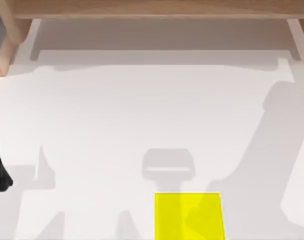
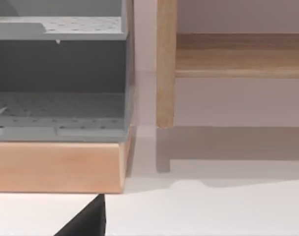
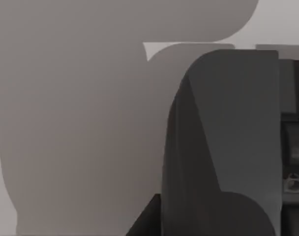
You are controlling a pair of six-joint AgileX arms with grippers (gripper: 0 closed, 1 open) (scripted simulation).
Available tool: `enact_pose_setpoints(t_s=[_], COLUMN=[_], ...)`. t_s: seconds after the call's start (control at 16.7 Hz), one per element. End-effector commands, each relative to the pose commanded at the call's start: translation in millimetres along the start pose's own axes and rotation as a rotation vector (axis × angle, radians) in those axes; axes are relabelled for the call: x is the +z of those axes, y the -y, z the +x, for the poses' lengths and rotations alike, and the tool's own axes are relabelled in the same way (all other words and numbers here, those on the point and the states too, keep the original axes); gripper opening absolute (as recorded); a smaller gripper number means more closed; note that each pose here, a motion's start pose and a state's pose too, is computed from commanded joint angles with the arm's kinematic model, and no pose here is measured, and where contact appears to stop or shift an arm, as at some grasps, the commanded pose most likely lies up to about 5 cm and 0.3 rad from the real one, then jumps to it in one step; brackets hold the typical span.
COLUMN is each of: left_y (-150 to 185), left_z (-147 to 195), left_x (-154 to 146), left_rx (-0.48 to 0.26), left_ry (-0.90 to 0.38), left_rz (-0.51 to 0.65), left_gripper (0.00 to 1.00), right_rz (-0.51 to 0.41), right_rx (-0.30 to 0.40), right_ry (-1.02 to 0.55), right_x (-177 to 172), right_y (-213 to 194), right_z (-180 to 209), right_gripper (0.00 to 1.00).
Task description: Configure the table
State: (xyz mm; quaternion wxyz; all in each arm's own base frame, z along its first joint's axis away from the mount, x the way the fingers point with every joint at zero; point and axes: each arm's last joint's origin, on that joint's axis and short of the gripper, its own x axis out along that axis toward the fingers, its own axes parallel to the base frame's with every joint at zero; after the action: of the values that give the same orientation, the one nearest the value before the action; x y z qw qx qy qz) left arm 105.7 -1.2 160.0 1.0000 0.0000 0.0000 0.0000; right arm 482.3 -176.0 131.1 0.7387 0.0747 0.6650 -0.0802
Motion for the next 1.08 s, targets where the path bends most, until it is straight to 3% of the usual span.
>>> enact_pose_setpoints(t_s=[0.48,0.78,1.08], left_y=[0,0,0], left_z=[0,0,0], left_x=[0,0,0], left_rx=[0.0,0.0,0.0], left_ry=[0.0,0.0,0.0], left_rz=[0.0,0.0,0.0], left_gripper=[1.0,1.0,1.0], right_rz=[0.022,0.162,0.3], right_rx=[-0.003,-0.018,-0.023], right_ry=[0.021,0.112,0.221], right_x=[-1,-16,-53], right_y=[2,-7,-67], right_z=[-13,-85,-170], right_gripper=[0.0,0.0,0.0])
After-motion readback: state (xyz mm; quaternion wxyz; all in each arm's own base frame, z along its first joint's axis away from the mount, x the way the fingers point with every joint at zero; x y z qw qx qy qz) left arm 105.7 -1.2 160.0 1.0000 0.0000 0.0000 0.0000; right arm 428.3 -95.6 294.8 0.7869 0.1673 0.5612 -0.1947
